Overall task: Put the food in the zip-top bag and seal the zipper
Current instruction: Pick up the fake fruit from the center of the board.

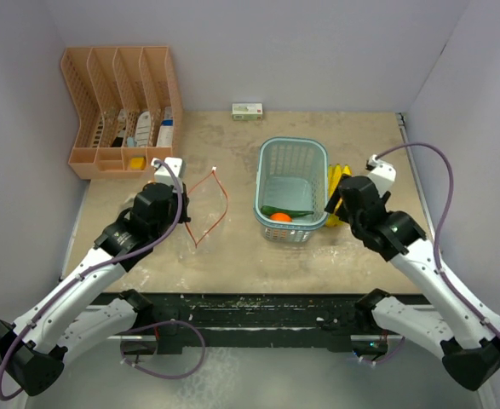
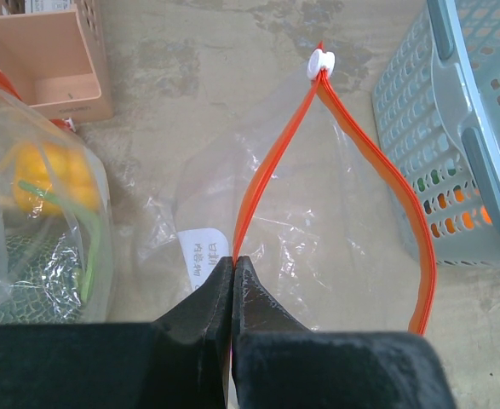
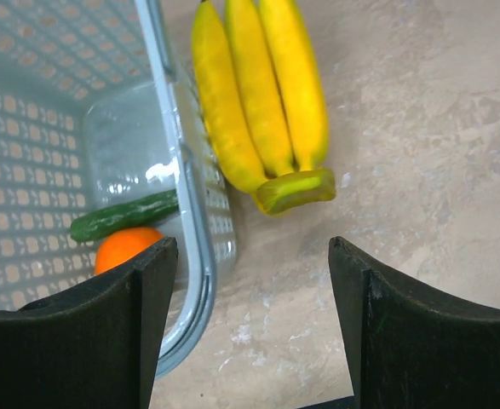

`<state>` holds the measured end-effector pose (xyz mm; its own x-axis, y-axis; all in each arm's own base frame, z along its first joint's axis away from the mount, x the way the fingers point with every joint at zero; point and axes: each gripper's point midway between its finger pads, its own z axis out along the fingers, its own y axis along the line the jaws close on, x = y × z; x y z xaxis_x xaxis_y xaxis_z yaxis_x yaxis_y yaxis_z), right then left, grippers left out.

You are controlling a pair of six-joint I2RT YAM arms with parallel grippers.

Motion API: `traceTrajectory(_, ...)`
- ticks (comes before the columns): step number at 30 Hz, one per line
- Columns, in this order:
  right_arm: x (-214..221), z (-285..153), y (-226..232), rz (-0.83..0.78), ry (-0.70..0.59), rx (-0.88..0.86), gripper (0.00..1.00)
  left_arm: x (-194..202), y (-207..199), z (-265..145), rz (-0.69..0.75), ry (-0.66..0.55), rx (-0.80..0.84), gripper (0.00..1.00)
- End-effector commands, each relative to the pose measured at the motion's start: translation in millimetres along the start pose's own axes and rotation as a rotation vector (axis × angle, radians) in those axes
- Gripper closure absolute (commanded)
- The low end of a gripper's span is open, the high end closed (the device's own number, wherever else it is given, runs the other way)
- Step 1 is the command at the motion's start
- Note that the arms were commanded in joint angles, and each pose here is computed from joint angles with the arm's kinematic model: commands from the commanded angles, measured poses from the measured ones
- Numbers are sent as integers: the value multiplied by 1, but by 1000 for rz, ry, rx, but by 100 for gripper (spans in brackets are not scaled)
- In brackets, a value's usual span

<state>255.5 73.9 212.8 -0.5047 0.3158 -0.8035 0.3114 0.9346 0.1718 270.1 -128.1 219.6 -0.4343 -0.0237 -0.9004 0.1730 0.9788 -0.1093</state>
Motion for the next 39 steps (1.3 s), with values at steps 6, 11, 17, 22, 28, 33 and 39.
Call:
traceTrajectory(6, 30, 41, -63, 106, 95, 216, 19, -21, -5, -7, -26, -64, 32, 100)
traceTrajectory(11, 29, 53, -68, 252, 115, 202, 18, -22, -6, -9, -32, -73, 41, 100)
traceTrajectory(17, 14, 59, -53, 365, 104, 130, 19, -25, -9, -12, -36, -82, 61, 100)
traceTrajectory(22, 7, 49, -44, 440, 65, 53, 22, -25, -9, -13, -37, -85, 67, 100)
traceTrajectory(28, 49, 67, -31, 564, 187, 25, 23, -25, -10, -13, -35, -84, 71, 100)
traceTrajectory(33, 67, 74, -25, 679, 214, -3, 26, -24, -11, -13, -35, -82, 73, 100)
traceTrajectory(39, 48, 76, -27, 724, 139, 3, 28, -24, -12, -12, -36, -81, 80, 100)
